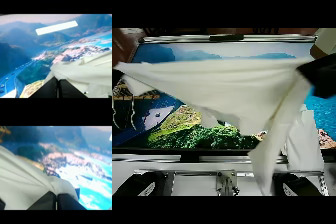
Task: Fold the shirts.
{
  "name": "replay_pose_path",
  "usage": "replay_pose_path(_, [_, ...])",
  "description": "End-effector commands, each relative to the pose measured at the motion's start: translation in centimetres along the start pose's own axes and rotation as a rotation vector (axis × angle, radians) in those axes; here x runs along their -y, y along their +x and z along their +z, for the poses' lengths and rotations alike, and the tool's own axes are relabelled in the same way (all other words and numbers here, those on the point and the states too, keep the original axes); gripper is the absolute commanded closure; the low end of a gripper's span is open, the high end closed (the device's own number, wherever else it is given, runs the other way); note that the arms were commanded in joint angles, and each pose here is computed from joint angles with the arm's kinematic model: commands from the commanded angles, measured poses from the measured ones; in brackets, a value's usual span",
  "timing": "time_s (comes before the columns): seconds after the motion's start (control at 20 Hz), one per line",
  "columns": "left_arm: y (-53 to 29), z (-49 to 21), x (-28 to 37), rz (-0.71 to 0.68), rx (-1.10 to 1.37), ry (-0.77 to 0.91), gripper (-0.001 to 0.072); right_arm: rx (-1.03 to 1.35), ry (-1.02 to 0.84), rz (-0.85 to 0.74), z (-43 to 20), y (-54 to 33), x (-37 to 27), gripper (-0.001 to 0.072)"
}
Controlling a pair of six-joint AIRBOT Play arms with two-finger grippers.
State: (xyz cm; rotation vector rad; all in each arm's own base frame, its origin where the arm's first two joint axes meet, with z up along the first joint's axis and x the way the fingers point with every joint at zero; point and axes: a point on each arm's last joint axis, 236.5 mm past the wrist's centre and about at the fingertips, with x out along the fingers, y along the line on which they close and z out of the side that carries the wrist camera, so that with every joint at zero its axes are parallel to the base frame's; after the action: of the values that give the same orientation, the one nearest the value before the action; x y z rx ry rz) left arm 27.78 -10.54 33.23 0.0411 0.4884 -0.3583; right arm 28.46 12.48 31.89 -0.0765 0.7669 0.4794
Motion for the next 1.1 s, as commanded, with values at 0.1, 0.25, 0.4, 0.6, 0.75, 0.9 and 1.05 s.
replay_pose_path(0.1, [8.4, -5.4, -6.2, 0.208, -0.129, 0.000, 0.0681, -0.471, 0.182, 0.173, -8.4, 18.3, 0.4, 0.0645])
replay_pose_path(0.25, [14.2, -8.7, -7.3, 0.233, -0.216, -0.149, 0.0680, -0.516, 0.336, 0.257, -10.5, 28.2, 0.2, 0.0646])
replay_pose_path(0.4, [20.5, -12.9, -5.6, 0.157, -0.345, -0.245, 0.0680, -0.557, 0.487, 0.351, -12.0, 33.7, -1.2, 0.0645])
replay_pose_path(0.6, [26.3, -18.0, -4.1, 0.110, -0.493, -0.417, 0.0489, -0.523, 0.581, 0.413, -11.1, 35.5, -1.7, 0.0262])
replay_pose_path(0.75, [24.8, -18.2, -6.5, 0.133, -0.575, -0.397, -0.0008, -0.511, 0.510, 0.371, -9.6, 31.9, 2.4, 0.0167])
replay_pose_path(0.9, [19.1, -21.0, -8.8, 0.143, -0.828, -0.378, -0.0004, -0.613, 0.432, 0.172, -12.1, 26.2, 9.6, 0.0167])
replay_pose_path(1.05, [16.3, -26.3, -3.6, -0.039, -1.048, -0.473, 0.0141, -0.816, 0.431, -0.065, -17.8, 22.0, 15.4, 0.0168])
